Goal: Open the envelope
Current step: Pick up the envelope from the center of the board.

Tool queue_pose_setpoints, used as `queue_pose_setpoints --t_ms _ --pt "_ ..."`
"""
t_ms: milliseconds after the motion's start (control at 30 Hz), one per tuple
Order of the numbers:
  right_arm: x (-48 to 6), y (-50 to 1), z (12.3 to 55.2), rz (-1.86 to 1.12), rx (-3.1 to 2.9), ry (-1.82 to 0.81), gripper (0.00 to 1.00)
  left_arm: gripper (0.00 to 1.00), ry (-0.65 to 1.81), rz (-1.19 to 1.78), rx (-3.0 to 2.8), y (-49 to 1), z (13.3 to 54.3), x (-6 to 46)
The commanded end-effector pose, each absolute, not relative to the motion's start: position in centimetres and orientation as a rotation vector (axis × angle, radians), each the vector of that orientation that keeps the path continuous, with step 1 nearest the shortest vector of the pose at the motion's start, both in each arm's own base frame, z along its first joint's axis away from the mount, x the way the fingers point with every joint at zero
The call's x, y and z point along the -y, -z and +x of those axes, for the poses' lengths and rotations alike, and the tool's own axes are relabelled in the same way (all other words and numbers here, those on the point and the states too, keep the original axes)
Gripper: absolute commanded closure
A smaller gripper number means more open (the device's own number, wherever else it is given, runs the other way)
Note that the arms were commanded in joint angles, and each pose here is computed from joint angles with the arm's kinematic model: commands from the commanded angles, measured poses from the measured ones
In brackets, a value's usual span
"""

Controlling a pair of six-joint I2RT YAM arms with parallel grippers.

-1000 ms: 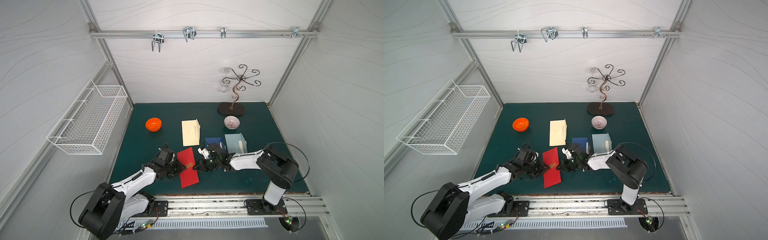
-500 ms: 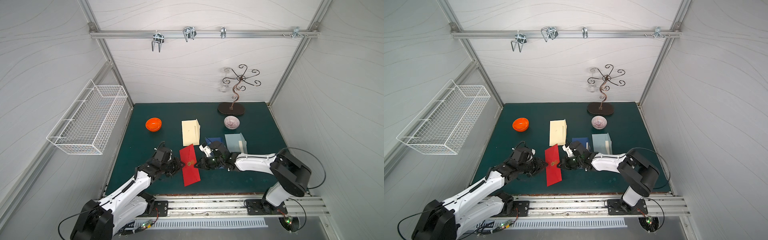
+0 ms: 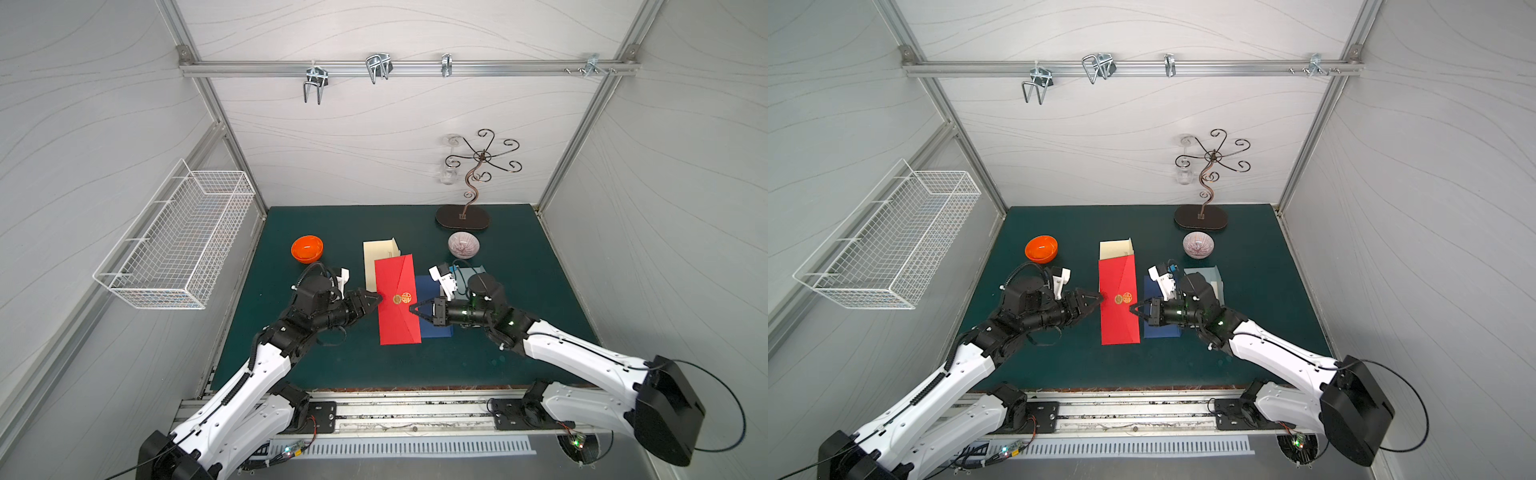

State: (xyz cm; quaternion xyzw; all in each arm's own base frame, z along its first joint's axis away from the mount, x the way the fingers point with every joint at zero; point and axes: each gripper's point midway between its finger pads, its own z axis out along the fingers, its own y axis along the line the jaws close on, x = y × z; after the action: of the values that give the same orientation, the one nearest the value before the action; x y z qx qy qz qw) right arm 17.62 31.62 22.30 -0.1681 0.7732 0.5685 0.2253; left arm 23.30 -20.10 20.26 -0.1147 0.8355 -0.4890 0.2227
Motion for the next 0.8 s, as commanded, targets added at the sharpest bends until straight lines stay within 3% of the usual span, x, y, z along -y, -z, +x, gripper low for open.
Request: queue_pose_setpoints --t_ms 0,167,300,567,767 --pt "-31.0 -24.4 16.9 -0.529 -2.026 -1.661 0.98 0.34 1.503 -0.132 -2.097 -26.8 24.6 21.5" --pt "-30.9 -26.4 16.3 -0.56 -1.958 -1.774 0.97 0.34 1.62 -0.096 -2.0 -29.2 26.5 22.7" --pt "-31.0 -27.0 16.3 -0.564 -1.936 -1.804 0.97 0.4 1.704 -0.074 -1.937 -30.6 27.3 23.4" --pt "-31.0 -25.4 16.8 -0.524 -1.983 -1.8 0.95 0.57 1.729 -0.032 -1.89 -32.1 27.2 23.6" --pt "-31.3 -24.2 17.3 -0.5 -2.034 -1.794 0.93 0.76 1.706 -0.03 -1.881 -32.1 27.0 23.2"
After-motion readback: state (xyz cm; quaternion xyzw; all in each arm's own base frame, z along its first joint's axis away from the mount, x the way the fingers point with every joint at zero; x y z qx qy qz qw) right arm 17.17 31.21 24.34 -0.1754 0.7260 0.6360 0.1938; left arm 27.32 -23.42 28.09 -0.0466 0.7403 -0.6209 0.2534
